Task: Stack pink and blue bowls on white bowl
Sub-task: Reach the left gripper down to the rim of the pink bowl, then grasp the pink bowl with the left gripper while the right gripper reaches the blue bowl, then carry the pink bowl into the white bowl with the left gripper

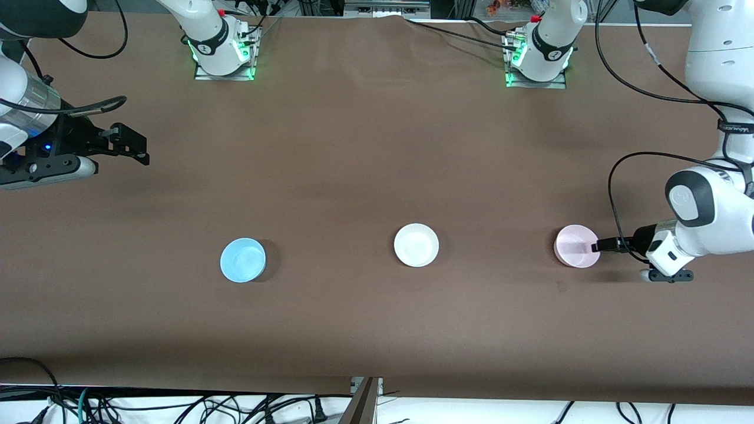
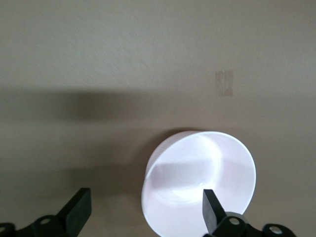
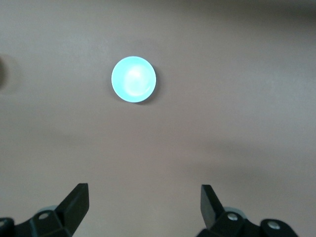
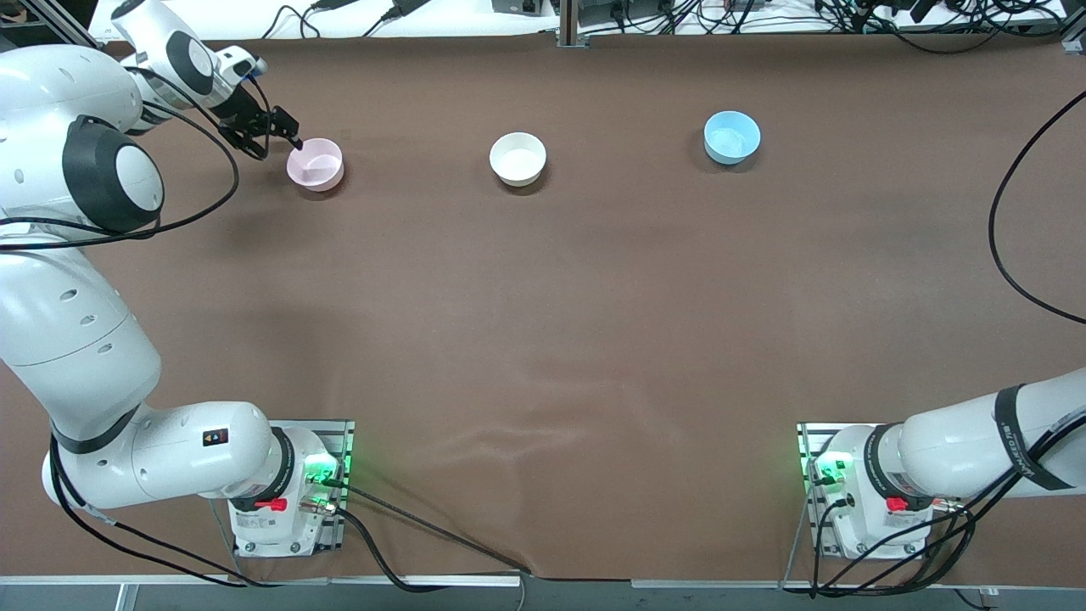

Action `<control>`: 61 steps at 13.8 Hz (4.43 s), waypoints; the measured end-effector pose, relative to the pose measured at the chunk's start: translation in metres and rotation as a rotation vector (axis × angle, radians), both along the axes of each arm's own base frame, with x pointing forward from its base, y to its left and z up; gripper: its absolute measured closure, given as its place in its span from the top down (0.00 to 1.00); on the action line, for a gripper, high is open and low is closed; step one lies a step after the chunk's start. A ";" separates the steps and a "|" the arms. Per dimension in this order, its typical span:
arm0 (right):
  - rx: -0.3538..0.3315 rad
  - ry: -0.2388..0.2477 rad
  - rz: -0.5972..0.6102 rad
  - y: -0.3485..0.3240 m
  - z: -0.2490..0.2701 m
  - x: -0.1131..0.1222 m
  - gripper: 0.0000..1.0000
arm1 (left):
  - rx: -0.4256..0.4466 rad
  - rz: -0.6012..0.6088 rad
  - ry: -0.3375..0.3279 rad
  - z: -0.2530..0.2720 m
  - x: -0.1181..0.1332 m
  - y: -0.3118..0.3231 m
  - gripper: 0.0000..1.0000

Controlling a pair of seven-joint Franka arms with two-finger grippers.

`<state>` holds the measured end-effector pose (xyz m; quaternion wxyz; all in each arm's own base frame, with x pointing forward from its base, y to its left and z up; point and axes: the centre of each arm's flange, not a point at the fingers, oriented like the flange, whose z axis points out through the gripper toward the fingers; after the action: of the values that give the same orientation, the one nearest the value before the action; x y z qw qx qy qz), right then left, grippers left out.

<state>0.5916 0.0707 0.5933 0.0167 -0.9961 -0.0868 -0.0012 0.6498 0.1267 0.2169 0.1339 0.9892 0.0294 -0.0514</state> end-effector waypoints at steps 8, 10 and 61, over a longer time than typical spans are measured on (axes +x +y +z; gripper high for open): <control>-0.013 0.145 0.003 0.003 -0.114 0.042 1.00 | -0.001 -0.063 -0.027 -0.012 -0.006 -0.001 0.64; -0.009 0.146 0.001 0.004 -0.152 0.058 1.00 | -0.004 -0.094 -0.032 -0.014 -0.007 -0.001 0.41; 0.160 0.067 -0.029 0.084 -0.350 0.107 0.02 | -0.091 0.039 0.019 0.003 -0.007 -0.421 0.03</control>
<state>0.6983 0.1547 0.2437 0.0989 -0.9922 -0.0716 0.0252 0.6426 -0.2943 0.2197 0.1793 0.9808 0.0476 -0.0596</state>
